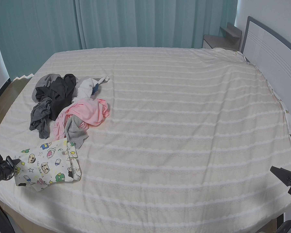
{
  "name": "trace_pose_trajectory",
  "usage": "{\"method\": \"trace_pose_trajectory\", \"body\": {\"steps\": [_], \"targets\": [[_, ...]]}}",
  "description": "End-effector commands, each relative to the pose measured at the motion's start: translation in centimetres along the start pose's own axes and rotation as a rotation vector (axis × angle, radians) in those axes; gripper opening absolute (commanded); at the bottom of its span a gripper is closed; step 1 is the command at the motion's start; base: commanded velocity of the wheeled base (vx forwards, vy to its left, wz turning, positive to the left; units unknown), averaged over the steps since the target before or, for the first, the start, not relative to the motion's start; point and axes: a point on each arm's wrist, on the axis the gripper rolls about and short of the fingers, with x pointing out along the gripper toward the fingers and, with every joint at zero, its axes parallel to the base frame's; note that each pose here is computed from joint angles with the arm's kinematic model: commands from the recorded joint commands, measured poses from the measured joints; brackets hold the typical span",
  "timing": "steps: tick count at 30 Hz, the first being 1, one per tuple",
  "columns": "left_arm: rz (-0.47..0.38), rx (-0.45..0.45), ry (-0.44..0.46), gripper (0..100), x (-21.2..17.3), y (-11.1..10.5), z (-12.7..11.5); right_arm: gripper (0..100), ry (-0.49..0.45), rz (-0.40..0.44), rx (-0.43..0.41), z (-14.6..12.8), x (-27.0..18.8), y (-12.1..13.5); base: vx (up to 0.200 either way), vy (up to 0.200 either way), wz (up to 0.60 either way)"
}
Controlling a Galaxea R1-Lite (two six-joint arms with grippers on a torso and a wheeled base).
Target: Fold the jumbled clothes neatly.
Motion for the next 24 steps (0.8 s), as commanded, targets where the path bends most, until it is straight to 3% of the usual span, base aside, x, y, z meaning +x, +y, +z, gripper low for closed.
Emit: {"method": "trace_pose_trajectory", "body": {"steps": [1,7,10,14,20,22,23,24], "targets": [[0.016,-0.004,-0.02,100,-0.3,0.7,0.1,100,-0.011,0.009,-0.001,-0.3,-0.4,-0.2,0.0,0.0,0.0],[0.046,0.027,-0.123,100,-2.2,2.2,1.3,100,-0.02,0.012,-0.004,-1.1,-0.9,-0.6,0.0,0.0,0.0],[0.001,0.071,-0.139,100,-2.7,1.5,1.9,100,-0.035,0.02,-0.023,-1.5,-1.3,-0.8,0.0,0.0,0.0],[-0.172,0.129,-0.147,100,-5.0,-1.7,3.3,100,-0.081,0.032,-0.052,-1.9,-2.1,-1.0,0.0,0.0,0.0],[-0.531,0.26,-0.111,100,-12.3,-10.1,4.1,100,-0.173,-0.012,-0.138,-3.9,-3.3,-2.2,0.0,0.0,0.0],[-0.531,0.26,-0.111,100,-12.3,-10.1,4.1,100,-0.173,-0.012,-0.138,-3.9,-3.3,-2.2,0.0,0.0,0.0],[-0.696,0.349,-0.037,100,-16.3,-14.0,2.4,100,-0.236,-0.041,-0.162,-4.9,-3.9,-2.7,0.0,0.0,0.0],[-0.723,0.37,-0.024,100,-17.4,-15.0,1.7,100,-0.265,-0.053,-0.16,-5.1,-4.2,-2.7,0.0,0.0,0.0]]}}
